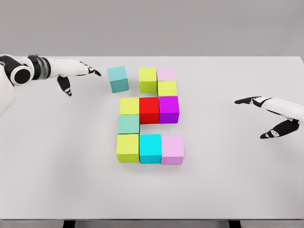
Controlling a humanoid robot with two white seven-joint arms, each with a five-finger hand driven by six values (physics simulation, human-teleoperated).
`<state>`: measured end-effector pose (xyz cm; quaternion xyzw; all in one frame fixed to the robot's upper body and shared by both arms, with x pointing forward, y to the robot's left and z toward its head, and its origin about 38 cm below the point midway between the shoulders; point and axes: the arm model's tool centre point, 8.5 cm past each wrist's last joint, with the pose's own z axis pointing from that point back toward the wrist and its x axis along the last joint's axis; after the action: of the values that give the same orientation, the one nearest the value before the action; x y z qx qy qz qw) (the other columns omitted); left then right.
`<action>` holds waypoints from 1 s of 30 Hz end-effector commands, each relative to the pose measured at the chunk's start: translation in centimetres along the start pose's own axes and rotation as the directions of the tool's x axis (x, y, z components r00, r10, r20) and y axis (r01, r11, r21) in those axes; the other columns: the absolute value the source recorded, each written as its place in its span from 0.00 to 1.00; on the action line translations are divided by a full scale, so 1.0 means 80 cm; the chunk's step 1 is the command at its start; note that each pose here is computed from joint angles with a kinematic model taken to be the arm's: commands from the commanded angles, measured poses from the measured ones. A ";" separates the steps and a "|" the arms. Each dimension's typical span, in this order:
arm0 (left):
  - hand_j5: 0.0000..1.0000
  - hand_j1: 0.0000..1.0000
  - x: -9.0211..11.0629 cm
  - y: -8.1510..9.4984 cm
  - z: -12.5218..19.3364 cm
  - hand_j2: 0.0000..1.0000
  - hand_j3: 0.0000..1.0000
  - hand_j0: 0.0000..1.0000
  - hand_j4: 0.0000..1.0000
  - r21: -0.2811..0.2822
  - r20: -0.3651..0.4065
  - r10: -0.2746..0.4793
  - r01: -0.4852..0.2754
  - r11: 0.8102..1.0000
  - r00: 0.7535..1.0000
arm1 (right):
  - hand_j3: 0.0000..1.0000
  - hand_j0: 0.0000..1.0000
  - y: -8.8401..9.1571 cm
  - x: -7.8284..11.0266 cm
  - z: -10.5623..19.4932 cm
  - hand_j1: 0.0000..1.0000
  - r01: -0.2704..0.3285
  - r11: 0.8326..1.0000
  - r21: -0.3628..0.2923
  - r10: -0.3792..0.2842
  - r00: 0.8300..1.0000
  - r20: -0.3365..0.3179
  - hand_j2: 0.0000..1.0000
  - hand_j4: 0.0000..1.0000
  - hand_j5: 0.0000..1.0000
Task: Assemble the squares on the desktop into the number 2
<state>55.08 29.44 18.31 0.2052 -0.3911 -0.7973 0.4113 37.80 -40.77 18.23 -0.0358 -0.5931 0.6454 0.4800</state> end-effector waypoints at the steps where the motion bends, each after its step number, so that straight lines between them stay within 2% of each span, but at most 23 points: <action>1: 1.00 1.00 0.004 0.000 -0.008 1.00 1.00 1.00 1.00 -0.003 0.002 0.014 -0.014 1.000 1.000 | 1.00 1.00 -0.001 0.000 0.001 1.00 0.007 1.000 -0.005 -0.007 1.000 -0.001 1.00 1.00 1.00; 11: 1.00 1.00 0.022 0.007 -0.023 1.00 1.00 1.00 1.00 -0.003 0.027 0.005 -0.005 1.000 1.000 | 1.00 1.00 -0.003 0.000 -0.003 1.00 0.006 1.000 -0.012 -0.006 1.000 0.005 1.00 1.00 1.00; 30: 1.00 1.00 0.034 0.015 -0.032 1.00 1.00 1.00 1.00 0.001 0.038 -0.009 0.008 1.000 0.999 | 1.00 1.00 -0.003 0.002 -0.009 1.00 -0.013 1.000 -0.007 0.013 1.000 0.006 1.00 1.00 1.00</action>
<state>55.70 25.75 17.62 0.1918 -0.3960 -0.8045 0.3990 38.27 -40.12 18.16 -0.0399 -0.5949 0.6492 0.4723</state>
